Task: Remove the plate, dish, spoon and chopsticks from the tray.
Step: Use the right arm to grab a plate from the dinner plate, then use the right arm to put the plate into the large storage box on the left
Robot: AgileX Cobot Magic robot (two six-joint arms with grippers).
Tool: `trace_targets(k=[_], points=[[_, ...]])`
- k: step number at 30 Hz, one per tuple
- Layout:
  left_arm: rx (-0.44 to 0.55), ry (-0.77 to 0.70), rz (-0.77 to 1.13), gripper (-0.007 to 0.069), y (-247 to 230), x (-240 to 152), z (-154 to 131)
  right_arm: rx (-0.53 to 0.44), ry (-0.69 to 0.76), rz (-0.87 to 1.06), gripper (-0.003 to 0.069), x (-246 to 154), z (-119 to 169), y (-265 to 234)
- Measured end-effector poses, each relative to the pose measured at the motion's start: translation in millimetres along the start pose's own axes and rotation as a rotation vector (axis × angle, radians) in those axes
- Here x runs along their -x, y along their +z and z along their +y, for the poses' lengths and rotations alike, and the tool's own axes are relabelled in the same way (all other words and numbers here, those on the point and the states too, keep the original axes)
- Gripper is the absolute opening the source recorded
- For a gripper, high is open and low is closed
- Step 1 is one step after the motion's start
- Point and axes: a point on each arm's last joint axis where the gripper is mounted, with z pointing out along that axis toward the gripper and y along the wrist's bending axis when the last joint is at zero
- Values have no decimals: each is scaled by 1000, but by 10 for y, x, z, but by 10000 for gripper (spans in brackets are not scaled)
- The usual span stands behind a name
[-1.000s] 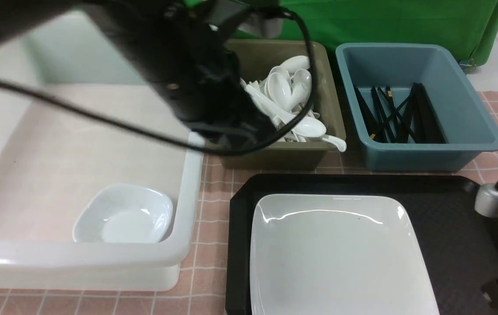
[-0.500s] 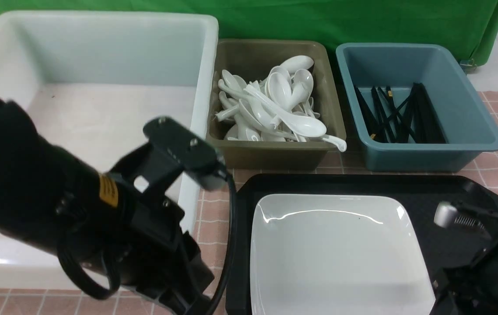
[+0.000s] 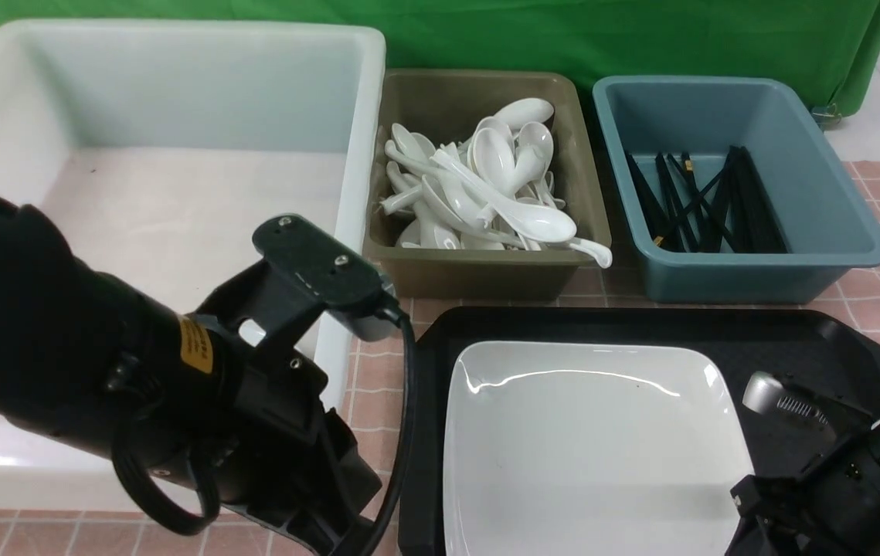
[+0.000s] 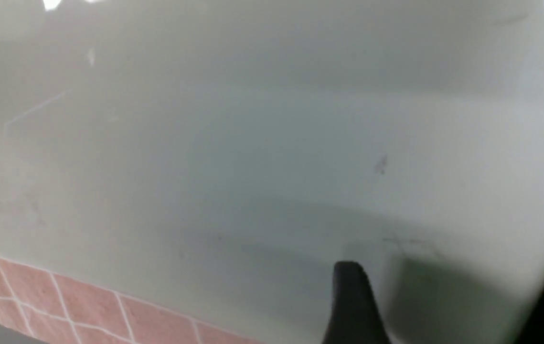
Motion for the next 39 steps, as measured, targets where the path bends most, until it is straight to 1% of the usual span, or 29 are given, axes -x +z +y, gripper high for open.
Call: trace_targets(k=[1,3,4,5,6,7,11,14,19,20,21,25,35,39], points=[[0,0,-1,-11,0,1,0,0,1,0,463,-2,-1,2],[4,2,-3,-11,0,3,3,-7,-2,-12,386,7,-8,4],[4,3,-4,-11,0,3,3,-10,-4,-28,323,25,-13,9],[4,3,-4,-11,0,3,3,-10,-5,-30,312,27,-14,9],[4,4,-4,-11,0,3,4,-5,-4,-36,235,36,-11,14],[4,4,-4,-11,0,3,4,-2,1,-46,219,49,-17,16],[4,4,-4,-11,0,3,4,2,3,-59,220,54,-16,5],[5,3,-4,-11,0,4,4,-4,-16,-103,211,26,22,-96],[5,3,-4,-11,0,4,4,-1,-57,-206,150,-99,138,-372],[5,3,-4,-11,0,4,4,6,-70,-236,128,-159,183,-468],[5,3,-4,-11,0,4,4,8,-70,-237,125,-171,190,-480],[7,2,-11,-8,0,10,6,41,-98,-296,73,-289,337,-754],[9,-6,-19,-5,0,17,8,10,-182,-399,73,-402,533,-1246],[27,-23,-18,-3,-9,23,23,8,-223,-434,73,-490,636,-1472]])
